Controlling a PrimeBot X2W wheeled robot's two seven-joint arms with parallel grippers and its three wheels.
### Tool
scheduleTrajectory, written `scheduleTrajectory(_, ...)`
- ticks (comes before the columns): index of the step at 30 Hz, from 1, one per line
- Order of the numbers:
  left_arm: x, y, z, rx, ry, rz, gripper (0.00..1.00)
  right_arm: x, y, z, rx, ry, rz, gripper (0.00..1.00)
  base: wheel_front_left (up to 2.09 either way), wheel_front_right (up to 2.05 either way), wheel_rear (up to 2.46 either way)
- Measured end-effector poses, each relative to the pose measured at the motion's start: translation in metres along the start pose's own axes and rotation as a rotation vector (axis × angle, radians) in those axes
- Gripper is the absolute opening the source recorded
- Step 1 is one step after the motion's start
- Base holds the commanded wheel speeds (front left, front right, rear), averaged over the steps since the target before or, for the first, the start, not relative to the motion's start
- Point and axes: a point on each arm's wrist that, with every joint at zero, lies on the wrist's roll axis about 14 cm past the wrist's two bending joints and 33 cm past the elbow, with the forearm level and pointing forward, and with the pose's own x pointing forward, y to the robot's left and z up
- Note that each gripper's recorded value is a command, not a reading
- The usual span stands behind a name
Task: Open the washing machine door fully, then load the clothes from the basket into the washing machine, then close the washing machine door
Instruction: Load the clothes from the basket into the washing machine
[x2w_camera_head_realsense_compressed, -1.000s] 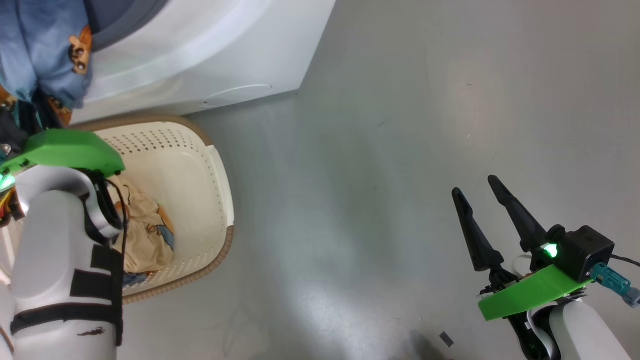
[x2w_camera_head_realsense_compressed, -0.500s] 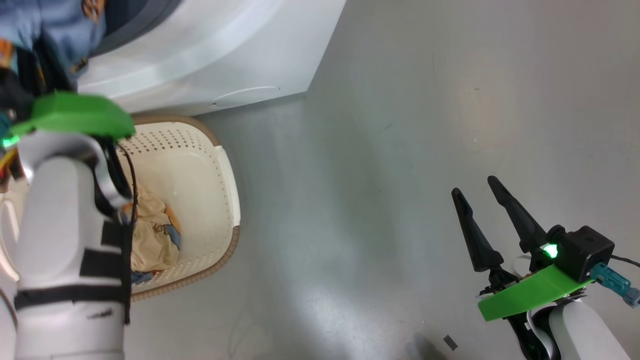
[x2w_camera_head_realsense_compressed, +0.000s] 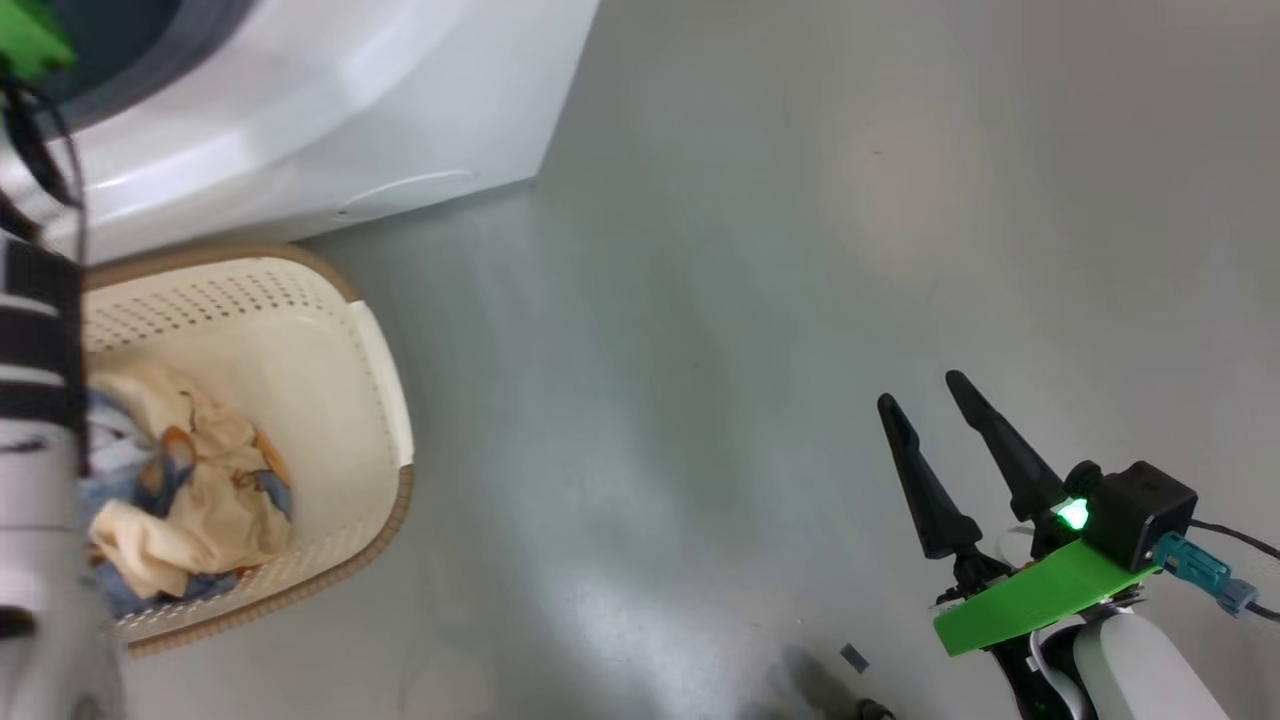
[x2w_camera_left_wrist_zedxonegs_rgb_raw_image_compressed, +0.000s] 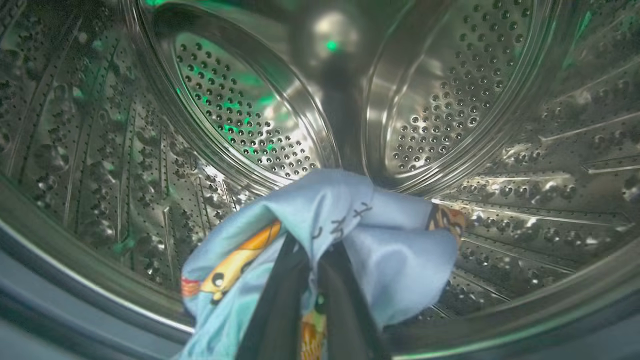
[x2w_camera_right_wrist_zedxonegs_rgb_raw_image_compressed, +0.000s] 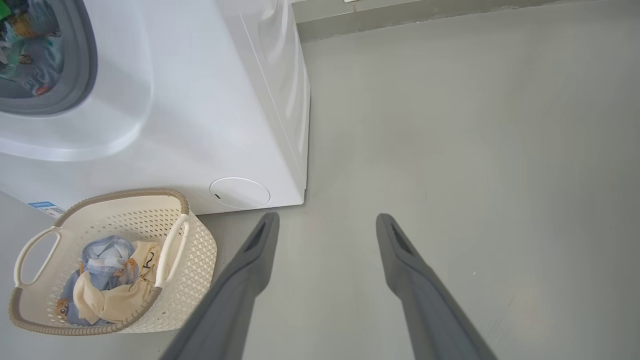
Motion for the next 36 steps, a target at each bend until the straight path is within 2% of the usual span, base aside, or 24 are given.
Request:
scheduleTrajectory(3, 0.024, -0.01, -0.007, 0.099, 0.036, -0.024, 0.0, -0.025, -0.02, -0.016, 0.013, 0.06, -0.08, 1.0, 0.0, 0.0, 0.0)
scheduleTrajectory(11, 0.041, -0.003, -0.005, 0.155, 0.021, -0.02, 0.0, -0.032, -0.029, -0.021, 0.011, 0.082, -0.111, 1.0, 0.0, 0.0, 0.0)
scheduleTrajectory(20, 0.062, -0.008, 0.014, 0.165, -0.08, -0.008, 0.0, -0.035, -0.034, -0.035, 0.02, 0.123, -0.141, 1.0, 0.0, 0.0, 0.0)
scheduleTrajectory(29, 0.059, -0.004, -0.022, 0.221, 0.027, -0.014, 0.0, -0.037, -0.037, -0.035, 0.022, 0.125, -0.156, 1.0, 0.0, 0.0, 0.0)
scheduleTrajectory(35, 0.063, 0.0, -0.02, 0.236, 0.06, -0.004, 0.0, -0.037, -0.036, -0.035, 0.029, 0.124, -0.153, 1.0, 0.0, 0.0, 0.0)
scheduleTrajectory(36, 0.063, 0.0, -0.019, 0.24, 0.066, -0.004, 0.12, -0.037, -0.036, -0.035, 0.03, 0.122, -0.152, 1.0, 0.0, 0.0, 0.0)
